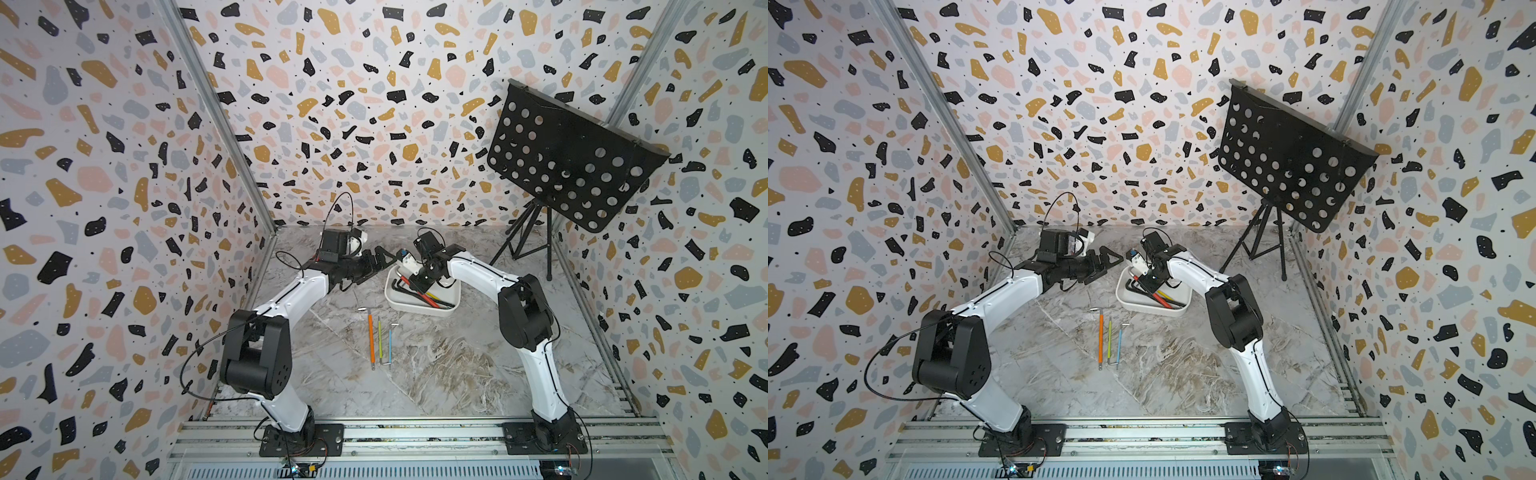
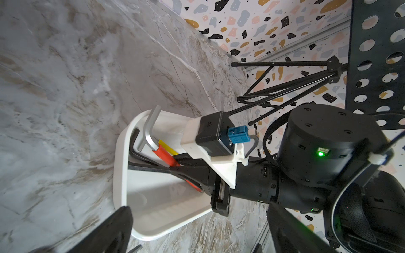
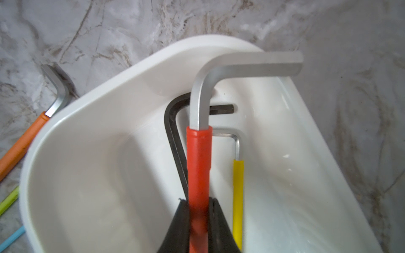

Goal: Put the hex key on the desktop into the storage box
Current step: Place the Allen key in the storage box.

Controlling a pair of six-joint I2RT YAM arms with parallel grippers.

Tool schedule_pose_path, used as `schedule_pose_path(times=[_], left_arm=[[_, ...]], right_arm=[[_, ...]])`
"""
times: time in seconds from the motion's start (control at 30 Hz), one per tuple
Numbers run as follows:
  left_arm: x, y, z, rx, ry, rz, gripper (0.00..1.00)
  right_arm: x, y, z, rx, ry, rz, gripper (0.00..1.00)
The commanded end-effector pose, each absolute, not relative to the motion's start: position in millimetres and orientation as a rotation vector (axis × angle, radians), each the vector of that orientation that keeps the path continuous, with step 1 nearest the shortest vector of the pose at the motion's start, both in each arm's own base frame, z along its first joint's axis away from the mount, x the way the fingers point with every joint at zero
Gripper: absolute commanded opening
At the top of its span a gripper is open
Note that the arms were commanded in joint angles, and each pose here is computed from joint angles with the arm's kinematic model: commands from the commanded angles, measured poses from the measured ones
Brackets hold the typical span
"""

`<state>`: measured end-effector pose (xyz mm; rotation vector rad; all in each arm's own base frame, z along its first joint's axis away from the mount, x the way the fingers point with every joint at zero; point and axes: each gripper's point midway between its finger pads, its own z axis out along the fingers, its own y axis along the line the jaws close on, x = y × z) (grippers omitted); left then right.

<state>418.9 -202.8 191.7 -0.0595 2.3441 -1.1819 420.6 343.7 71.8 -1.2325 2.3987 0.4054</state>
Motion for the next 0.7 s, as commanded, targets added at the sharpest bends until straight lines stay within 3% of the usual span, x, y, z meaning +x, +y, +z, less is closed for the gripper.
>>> schedule_pose_path(times=[0.0,0.27,0.6,0.63,0.67], left_arm=[[423,-202,212,-0.023,2.279,-1.181,1.0],[424,-200,212,-0.025,2.277,-1.176,1.0],[424,-196,212,-0.019,2.277,-1.143,1.0],[424,-196,212,-0.019,2.279,-1.142,1.0],[424,-195,212,-0.017,2.278,-1.14,1.0]], right_arm=[[416,344,79,-1.215,2.401,0.445,0.0],[406,342,108,-1.226,2.338,0.483,0.0],[394,335,98,-1.282,2.375,0.477,0.0],[395,334,97,-1.278,2.378,0.468,0.03],[396,333,95,-1.27,2.386,0.459,0.13]])
